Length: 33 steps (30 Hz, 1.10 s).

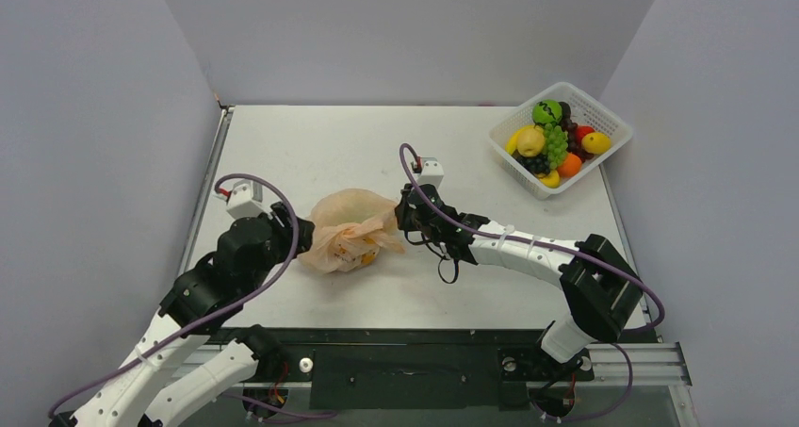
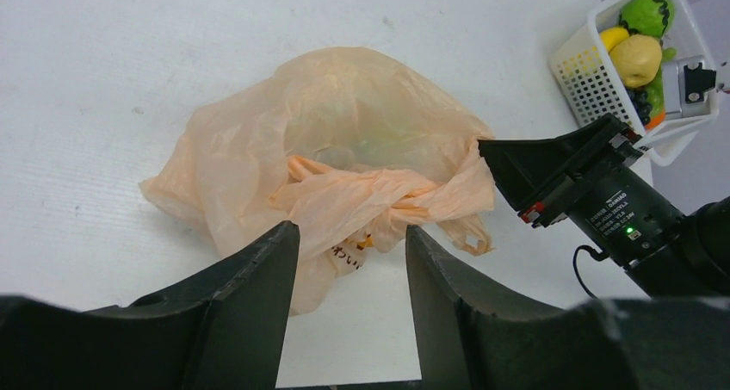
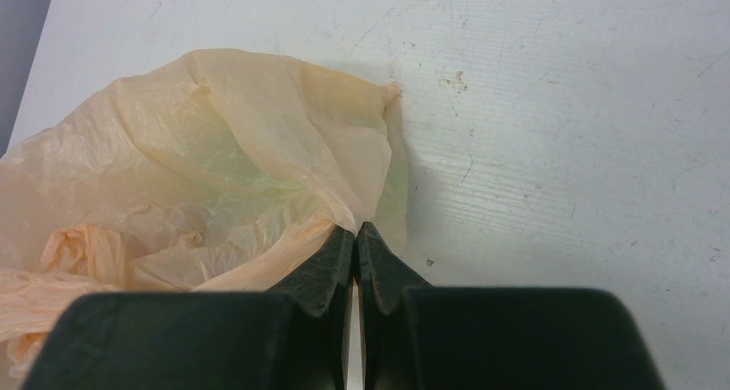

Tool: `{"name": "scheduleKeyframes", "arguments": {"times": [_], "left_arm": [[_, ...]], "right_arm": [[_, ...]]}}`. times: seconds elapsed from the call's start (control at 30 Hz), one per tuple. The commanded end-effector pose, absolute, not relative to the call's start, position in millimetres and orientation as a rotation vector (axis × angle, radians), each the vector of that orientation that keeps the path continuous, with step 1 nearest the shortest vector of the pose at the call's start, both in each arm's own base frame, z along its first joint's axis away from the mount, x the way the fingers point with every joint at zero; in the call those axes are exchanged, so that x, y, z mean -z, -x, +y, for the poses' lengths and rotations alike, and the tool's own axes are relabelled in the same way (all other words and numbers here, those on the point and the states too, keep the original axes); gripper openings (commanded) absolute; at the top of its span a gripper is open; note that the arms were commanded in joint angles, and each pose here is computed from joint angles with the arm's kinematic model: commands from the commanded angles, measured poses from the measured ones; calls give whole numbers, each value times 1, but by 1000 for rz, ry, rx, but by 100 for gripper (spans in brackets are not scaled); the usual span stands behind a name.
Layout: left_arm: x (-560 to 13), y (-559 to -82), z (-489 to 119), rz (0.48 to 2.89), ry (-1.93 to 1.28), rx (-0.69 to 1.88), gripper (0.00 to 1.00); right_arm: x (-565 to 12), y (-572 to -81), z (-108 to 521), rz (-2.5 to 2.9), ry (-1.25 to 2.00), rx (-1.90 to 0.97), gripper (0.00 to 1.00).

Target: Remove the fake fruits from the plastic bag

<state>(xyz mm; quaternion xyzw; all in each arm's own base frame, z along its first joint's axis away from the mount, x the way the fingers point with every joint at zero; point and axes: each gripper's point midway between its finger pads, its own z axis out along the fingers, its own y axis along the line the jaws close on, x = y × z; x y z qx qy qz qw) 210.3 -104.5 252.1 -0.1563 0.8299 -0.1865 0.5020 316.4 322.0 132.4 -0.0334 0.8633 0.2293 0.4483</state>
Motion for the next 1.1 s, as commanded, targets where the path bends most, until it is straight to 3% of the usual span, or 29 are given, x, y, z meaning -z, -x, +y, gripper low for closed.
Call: {"name": "scheduleKeyframes", "arguments": {"times": [0.0, 0.13, 0.2, 0.3, 0.4, 0.47, 0.77, 0.87, 0.93, 1.03, 1.07], "left_arm": [[-271, -234, -139, 2009, 173, 480, 62], [-259, -256, -158, 2083, 64, 416, 83], [-236, -267, -165, 2165, 42, 366, 84], [-214, -271, -170, 2241, 24, 346, 72], [-190, -267, -173, 2297, 32, 349, 51], [-181, -260, -176, 2314, 35, 390, 48], [-166, -229, -180, 2292, 112, 596, 57], [-156, -223, -180, 2305, 121, 613, 55], [-152, -222, -181, 2311, 119, 622, 48], [-150, -224, -183, 2306, 123, 630, 28], [-150, -224, -183, 2306, 127, 632, 20]], "right_arm": [[-160, -319, 335, 2061, 96, -643, 0], [-162, -318, 337, 2059, 105, -656, 0], [-162, -318, 337, 2056, 107, -652, 0], [-163, -318, 337, 2056, 110, -656, 0], [-164, -318, 337, 2053, 115, -658, 0], [-164, -318, 337, 2053, 113, -656, 0], [-161, -317, 342, 2066, 121, -675, 0], [-159, -316, 344, 2070, 133, -679, 0], [-161, -316, 344, 2068, 138, -680, 0], [-168, -316, 345, 2060, 150, -676, 0], [-169, -315, 341, 2065, 160, -654, 8]]}}
